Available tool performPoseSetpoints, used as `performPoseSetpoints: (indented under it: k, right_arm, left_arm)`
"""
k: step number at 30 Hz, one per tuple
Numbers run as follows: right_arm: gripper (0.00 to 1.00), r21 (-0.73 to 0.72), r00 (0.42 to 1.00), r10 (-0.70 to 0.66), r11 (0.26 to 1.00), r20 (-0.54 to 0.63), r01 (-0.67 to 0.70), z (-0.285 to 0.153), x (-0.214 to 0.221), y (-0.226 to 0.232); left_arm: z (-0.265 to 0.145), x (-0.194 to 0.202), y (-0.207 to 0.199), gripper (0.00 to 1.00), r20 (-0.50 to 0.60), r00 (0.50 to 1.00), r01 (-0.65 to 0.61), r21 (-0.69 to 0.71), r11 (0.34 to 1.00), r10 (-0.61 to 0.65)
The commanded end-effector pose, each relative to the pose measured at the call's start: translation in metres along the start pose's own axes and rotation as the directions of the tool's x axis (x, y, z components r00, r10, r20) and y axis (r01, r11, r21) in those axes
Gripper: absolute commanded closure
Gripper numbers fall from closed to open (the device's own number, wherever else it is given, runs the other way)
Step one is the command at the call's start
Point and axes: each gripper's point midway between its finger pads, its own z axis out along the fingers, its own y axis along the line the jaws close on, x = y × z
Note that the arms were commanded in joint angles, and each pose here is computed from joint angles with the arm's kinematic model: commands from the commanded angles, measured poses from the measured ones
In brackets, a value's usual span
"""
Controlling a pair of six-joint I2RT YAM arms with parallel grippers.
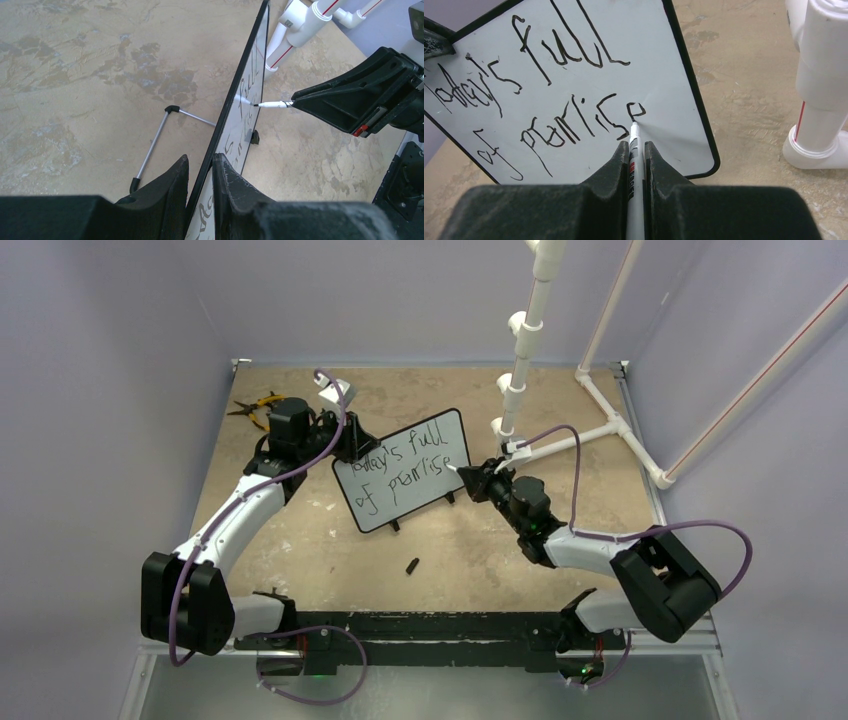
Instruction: Write a sentence on the whiteboard
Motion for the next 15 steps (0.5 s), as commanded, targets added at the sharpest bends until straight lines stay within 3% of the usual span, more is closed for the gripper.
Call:
performPoseSetpoints:
  k: [1,15]
  right_arm:
    - [1.0,0.04,1.0,0.0,0.999,0.002,0.0,-0.003,0.001,-0.009]
    - [1.0,0.121,0.999,0.014,0.992,0.048,-0.02,-0.008,-0.013,-0.021]
  left_arm:
    - [0.003,0.035,0.002,0.79,-0.106,0.993,0.054,-0.008,0.998,-0.055]
    - [0.002,0.034,0.0,0.79,-0.103,0.993,0.052,-0.004,0.999,-0.052]
